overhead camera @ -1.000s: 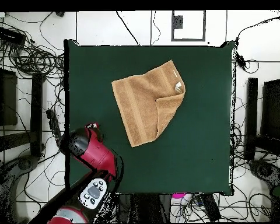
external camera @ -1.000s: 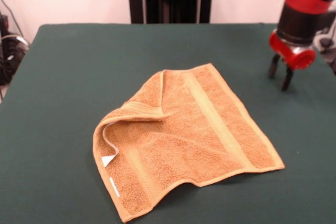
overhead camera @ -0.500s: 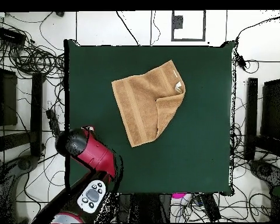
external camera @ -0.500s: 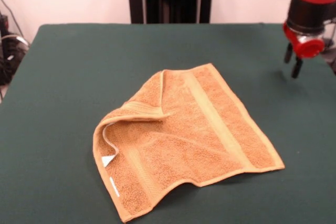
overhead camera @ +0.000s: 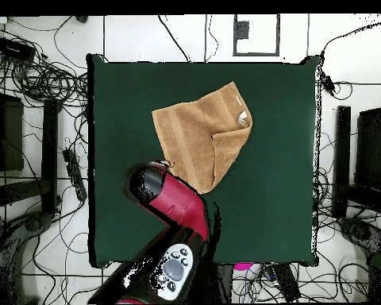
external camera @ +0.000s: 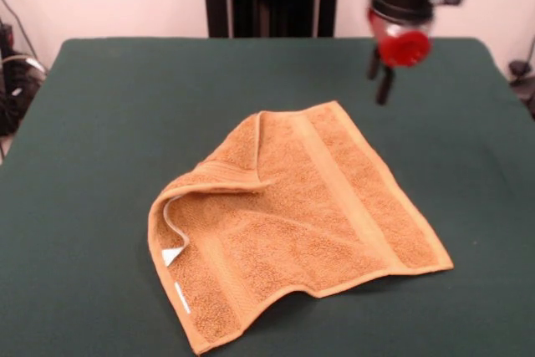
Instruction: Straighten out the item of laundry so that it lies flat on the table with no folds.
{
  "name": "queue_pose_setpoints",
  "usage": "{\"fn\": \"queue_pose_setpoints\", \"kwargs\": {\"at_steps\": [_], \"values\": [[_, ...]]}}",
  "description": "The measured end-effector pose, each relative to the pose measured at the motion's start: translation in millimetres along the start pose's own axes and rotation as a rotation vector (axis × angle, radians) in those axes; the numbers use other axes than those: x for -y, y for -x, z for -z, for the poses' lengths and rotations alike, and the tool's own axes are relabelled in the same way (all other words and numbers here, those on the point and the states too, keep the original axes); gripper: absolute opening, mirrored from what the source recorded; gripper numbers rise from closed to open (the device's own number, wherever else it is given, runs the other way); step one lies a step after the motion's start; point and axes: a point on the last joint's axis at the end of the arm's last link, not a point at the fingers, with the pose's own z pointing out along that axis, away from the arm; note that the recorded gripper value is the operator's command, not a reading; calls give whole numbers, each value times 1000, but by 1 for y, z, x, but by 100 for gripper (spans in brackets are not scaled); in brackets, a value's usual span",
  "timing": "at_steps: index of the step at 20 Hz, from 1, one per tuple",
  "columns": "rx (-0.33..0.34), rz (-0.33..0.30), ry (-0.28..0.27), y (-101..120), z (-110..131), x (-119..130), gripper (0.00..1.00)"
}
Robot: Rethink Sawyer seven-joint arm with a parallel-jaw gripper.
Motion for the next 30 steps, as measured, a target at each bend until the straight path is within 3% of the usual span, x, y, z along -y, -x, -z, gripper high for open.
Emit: {"fn": "queue_pose_setpoints", "kwargs": {"at_steps": [1,4,5,13,17,22,30], "values": [[3,-3,-13,31,17,-11,100],[8,-7,-26,61,29,-24,100],[20,-9,-34,87,40,-40,100],[119,25,-23,165,54,-107,100],[172,56,-35,194,49,-143,100],[217,107,-93,219,32,-179,100],[242,150,-171,228,11,-217,100]]}}
